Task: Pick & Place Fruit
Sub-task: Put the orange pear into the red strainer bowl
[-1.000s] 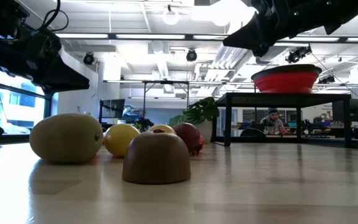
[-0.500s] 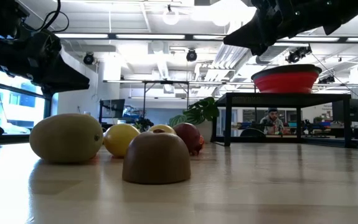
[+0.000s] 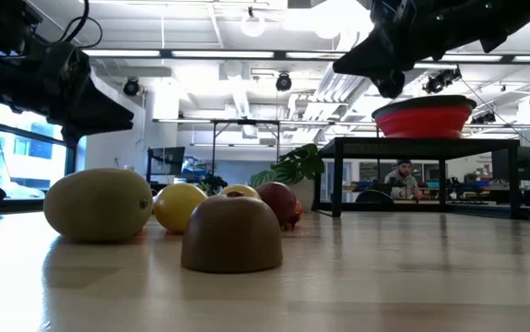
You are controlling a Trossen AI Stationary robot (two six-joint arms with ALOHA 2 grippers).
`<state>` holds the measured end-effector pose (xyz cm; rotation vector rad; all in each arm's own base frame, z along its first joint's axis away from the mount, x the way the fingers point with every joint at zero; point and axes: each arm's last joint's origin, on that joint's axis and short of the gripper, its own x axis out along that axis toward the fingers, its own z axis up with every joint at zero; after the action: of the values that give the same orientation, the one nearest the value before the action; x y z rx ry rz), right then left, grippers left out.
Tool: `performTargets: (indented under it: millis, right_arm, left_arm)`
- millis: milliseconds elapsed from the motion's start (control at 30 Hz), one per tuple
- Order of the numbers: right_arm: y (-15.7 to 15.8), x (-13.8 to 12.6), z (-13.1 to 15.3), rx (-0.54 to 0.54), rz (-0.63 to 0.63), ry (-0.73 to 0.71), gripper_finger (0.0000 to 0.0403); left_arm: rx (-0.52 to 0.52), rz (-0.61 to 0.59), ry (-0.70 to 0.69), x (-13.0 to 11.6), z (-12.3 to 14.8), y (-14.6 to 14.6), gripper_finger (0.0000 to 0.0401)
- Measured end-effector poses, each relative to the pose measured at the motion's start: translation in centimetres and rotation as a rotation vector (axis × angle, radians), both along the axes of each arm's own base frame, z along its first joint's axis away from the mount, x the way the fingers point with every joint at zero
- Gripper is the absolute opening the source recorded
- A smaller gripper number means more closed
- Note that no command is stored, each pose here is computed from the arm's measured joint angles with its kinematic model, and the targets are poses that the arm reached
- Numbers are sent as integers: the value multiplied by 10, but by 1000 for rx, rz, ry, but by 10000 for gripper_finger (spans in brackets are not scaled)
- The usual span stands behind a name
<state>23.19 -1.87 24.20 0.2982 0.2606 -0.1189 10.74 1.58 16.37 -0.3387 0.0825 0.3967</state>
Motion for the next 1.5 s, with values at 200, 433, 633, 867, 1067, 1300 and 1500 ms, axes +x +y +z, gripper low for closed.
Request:
performTargets:
  millis: [200, 433, 633, 867, 1067, 1300, 1500]
  right_arm:
    - [0, 0, 1, 51, -22, -20, 5]
    - [6, 2, 7, 23, -60, -80, 5]
    - [14, 3, 8, -49, -69, -87, 5]
    - [19, 2, 13, -160, -187, -111, 4]
    - [19, 2, 15, -176, -191, -135, 3]
    - [20, 3, 15, -171, -164, -135, 3]
    - [23, 4, 13, -212, 19, -125, 3]
  left_arm:
    - [67, 5, 31, 0, 0, 0, 127]
    - [66, 5, 35, 0, -1, 0, 127]
    - [62, 6, 34, 0, -1, 0, 127]
    - [65, 4, 44, 0, -1, 0, 127]
    - [65, 5, 44, 0, -1, 0, 127]
    - [89, 2, 55, 0, -1, 0, 127]
    - [103, 1, 61, 0, -1, 0, 127]
